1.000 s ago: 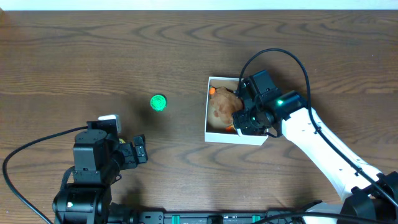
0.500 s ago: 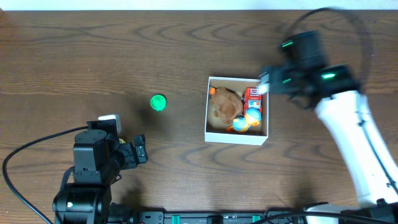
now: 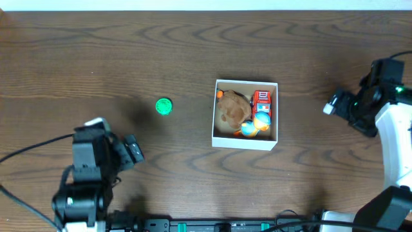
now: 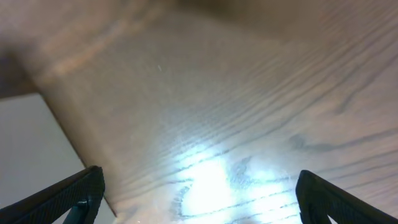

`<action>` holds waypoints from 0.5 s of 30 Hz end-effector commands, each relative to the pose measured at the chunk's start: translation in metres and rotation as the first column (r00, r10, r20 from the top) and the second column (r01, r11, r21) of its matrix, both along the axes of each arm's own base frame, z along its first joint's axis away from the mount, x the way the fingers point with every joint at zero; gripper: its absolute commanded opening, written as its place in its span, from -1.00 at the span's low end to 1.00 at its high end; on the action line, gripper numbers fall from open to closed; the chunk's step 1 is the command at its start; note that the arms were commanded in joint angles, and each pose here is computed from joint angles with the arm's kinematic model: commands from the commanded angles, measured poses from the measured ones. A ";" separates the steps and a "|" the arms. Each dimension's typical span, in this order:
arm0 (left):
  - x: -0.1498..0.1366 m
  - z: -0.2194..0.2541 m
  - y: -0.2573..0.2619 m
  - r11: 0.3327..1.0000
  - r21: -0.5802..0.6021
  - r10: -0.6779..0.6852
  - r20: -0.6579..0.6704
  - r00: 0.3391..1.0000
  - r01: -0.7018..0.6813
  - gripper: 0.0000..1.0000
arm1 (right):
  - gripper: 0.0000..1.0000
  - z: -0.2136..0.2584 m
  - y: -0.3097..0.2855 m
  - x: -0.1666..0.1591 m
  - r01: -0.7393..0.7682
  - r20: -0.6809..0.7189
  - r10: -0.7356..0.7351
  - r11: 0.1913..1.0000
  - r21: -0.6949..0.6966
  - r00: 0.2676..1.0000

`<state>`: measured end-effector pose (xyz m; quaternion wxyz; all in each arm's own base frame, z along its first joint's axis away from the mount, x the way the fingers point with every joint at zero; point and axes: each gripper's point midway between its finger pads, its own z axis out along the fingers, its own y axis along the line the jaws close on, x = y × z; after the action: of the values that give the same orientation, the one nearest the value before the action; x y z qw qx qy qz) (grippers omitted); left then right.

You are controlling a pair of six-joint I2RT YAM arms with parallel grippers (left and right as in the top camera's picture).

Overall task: Pack container
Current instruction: 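Reach the left gripper to the yellow lettered ball and grasp it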

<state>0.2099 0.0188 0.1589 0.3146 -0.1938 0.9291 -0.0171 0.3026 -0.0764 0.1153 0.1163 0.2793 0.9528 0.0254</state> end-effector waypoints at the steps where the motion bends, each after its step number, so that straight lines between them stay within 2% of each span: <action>1: 0.007 -0.008 0.024 0.988 0.001 0.152 -0.077 0.985 -0.153 0.96 | 0.99 -0.007 0.008 -0.001 -0.019 0.003 0.019 0.999 0.048 1.000; 7: 0.014 -0.062 0.038 0.973 -0.040 0.204 -0.316 0.927 -0.228 0.96 | 0.98 -0.008 0.010 -0.002 -0.024 -0.004 0.024 0.998 0.050 1.000; 15: 0.021 -0.111 0.039 0.966 -0.066 0.191 -0.472 0.861 -0.251 0.96 | 0.99 -0.009 0.011 -0.005 -0.029 -0.013 0.030 0.998 0.052 0.999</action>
<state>0.2291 0.0592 0.0551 0.0880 -0.3103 0.9464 0.0148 0.2976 -0.0671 0.1063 0.1011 0.2775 0.9543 0.0467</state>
